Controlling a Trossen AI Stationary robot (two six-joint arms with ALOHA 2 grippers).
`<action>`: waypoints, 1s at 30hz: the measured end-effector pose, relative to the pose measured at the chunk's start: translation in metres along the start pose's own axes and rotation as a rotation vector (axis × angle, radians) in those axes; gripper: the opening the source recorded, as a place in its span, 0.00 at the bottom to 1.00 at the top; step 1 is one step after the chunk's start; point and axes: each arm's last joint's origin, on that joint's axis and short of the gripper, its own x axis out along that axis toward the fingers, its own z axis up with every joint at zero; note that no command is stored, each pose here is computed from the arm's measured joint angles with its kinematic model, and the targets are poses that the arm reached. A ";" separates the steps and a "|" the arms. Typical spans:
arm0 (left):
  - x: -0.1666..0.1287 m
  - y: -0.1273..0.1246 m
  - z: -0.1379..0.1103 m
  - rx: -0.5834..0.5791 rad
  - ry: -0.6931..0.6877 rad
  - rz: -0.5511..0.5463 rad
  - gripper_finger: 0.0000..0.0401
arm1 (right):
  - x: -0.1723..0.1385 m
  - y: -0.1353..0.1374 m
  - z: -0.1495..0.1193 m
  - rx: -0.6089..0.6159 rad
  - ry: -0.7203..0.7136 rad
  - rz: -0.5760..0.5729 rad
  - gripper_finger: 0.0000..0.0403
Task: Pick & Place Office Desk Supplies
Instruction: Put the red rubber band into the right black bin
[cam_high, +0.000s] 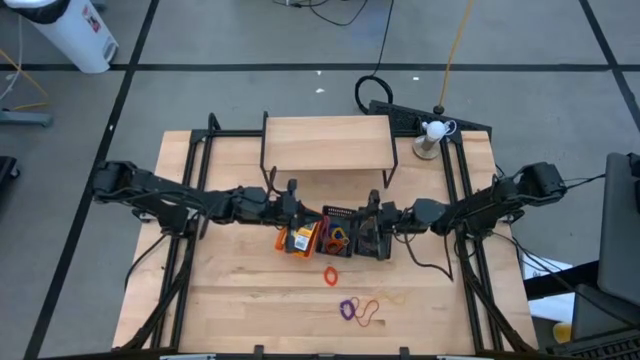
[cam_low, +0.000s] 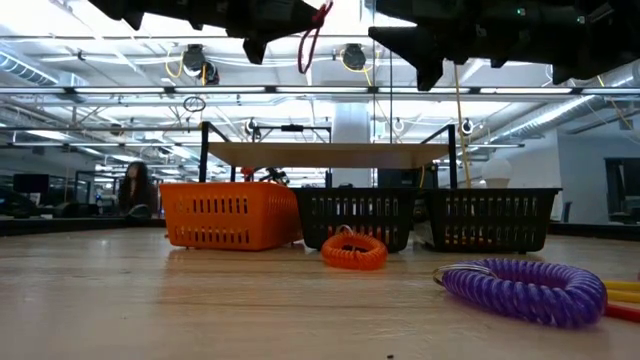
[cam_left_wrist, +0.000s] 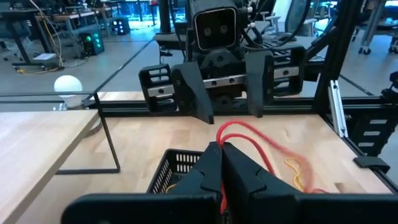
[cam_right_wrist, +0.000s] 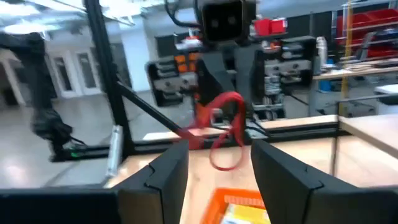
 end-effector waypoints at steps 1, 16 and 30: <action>0.000 0.000 0.000 0.000 -0.005 0.000 0.00 | 0.000 0.001 0.001 0.015 -0.006 0.019 0.41; 0.000 0.000 0.002 0.001 -0.023 0.012 0.00 | 0.000 -0.003 0.001 0.096 0.001 0.033 0.41; 0.015 -0.001 -0.010 0.009 -0.040 0.013 0.00 | 0.002 0.001 0.000 0.049 0.004 -0.093 0.41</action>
